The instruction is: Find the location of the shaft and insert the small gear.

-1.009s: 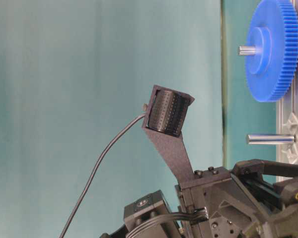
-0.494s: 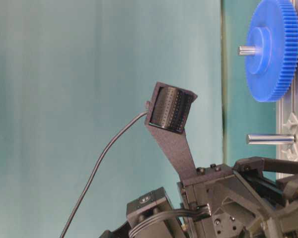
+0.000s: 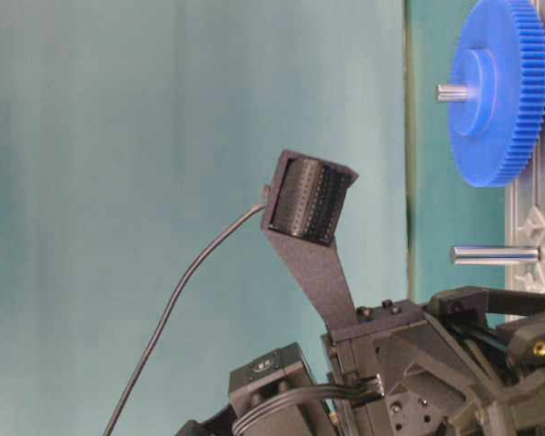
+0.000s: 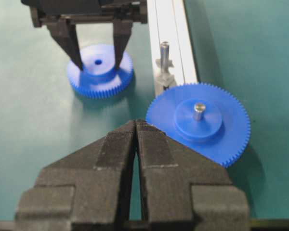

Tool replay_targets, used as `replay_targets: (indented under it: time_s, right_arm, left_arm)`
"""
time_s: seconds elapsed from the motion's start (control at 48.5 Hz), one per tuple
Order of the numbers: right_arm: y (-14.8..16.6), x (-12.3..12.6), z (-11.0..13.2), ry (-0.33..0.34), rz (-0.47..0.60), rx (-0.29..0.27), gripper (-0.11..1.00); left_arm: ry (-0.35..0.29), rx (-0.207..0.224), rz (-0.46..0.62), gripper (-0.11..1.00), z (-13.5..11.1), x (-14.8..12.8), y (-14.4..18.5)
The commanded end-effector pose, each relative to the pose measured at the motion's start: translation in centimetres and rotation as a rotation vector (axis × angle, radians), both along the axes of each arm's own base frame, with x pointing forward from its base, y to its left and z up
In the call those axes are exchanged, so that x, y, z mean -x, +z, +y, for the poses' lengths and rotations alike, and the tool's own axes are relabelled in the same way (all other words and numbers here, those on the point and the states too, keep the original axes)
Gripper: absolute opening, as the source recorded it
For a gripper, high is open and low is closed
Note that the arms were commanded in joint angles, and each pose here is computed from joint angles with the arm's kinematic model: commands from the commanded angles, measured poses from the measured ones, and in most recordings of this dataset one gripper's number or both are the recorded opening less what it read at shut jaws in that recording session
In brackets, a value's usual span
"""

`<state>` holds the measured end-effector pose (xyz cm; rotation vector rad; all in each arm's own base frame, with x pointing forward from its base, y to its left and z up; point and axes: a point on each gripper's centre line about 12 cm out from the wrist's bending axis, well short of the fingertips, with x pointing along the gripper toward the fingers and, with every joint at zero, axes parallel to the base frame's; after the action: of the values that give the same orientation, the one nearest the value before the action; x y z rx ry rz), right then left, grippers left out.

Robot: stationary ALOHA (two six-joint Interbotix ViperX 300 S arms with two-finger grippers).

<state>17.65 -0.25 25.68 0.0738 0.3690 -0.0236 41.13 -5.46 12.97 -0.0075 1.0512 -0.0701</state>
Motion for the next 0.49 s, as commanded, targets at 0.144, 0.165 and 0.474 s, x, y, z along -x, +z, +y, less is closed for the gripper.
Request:
replay_targets:
  time_s: [0.144, 0.165, 0.474]
  right_arm:
    - [0.4, 0.1, -0.1, -0.008, -0.02, -0.008, 0.08]
    - [0.4, 0.1, -0.1, -0.008, -0.022, -0.008, 0.08]
    - [0.2, 0.2, -0.2, -0.015, -0.022, -0.008, 0.08]
  left_arm:
    - [-0.015, -0.006, -0.053, 0.65, 0.1, -0.2, 4.2]
    - [-0.014, -0.006, -0.055, 0.65, 0.1, -0.2, 4.4]
    - [0.021, -0.016, -0.076, 0.65, 1.8, -1.0, 8.9]
